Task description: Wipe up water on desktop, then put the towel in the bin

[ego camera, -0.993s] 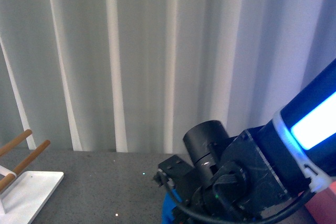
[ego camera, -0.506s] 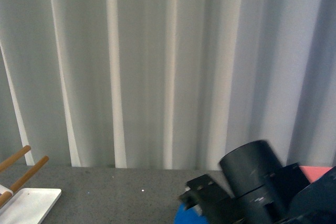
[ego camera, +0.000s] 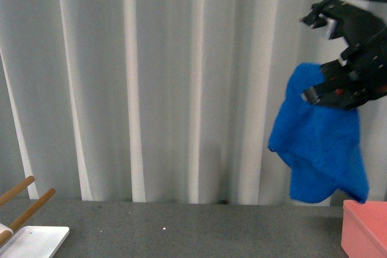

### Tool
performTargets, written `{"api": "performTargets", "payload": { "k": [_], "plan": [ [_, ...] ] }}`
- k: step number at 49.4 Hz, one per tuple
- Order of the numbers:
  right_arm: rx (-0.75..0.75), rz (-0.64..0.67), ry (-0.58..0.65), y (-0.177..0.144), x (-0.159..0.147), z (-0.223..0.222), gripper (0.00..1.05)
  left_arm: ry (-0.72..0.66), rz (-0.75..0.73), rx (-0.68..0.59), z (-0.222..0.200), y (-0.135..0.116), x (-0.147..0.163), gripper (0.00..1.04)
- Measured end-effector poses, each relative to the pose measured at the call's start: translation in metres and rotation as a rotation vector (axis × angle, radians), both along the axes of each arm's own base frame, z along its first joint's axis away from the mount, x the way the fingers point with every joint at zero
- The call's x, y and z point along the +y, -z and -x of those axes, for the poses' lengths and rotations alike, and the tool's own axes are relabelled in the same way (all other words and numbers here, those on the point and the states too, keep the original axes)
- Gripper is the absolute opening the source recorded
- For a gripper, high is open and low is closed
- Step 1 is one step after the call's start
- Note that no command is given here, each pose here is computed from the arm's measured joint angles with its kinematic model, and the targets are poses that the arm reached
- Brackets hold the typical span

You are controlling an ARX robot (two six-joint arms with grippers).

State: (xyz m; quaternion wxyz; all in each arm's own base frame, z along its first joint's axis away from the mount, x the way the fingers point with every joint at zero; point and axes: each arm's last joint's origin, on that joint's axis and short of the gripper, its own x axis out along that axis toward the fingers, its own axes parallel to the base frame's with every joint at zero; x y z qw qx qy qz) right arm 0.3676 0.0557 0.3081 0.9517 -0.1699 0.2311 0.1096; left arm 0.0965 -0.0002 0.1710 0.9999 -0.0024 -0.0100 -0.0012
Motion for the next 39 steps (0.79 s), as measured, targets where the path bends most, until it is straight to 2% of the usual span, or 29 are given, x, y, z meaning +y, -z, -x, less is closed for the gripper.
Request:
{"api": "performTargets", "payload": {
  "k": [6,11,21,26,39],
  "plan": [
    [-0.025,0.122,0.187,-0.017,-0.030,0.009,0.05,0.000,0.000,0.000,0.000,0.000,0.000,0.98],
    [-0.023,0.161,0.263,-0.020,-0.047,0.012,0.05,0.000,0.000,0.000,0.000,0.000,0.000,0.98],
    [0.013,0.161,0.317,-0.008,-0.079,0.016,0.05,0.000,0.000,0.000,0.000,0.000,0.000,0.98],
    [0.061,0.151,0.355,0.010,-0.095,0.016,0.05,0.000,0.000,0.000,0.000,0.000,0.000,0.98],
    [0.157,0.110,0.378,0.047,-0.112,0.010,0.05,0.000,0.000,0.000,0.000,0.000,0.000,0.98]
  ]
}}
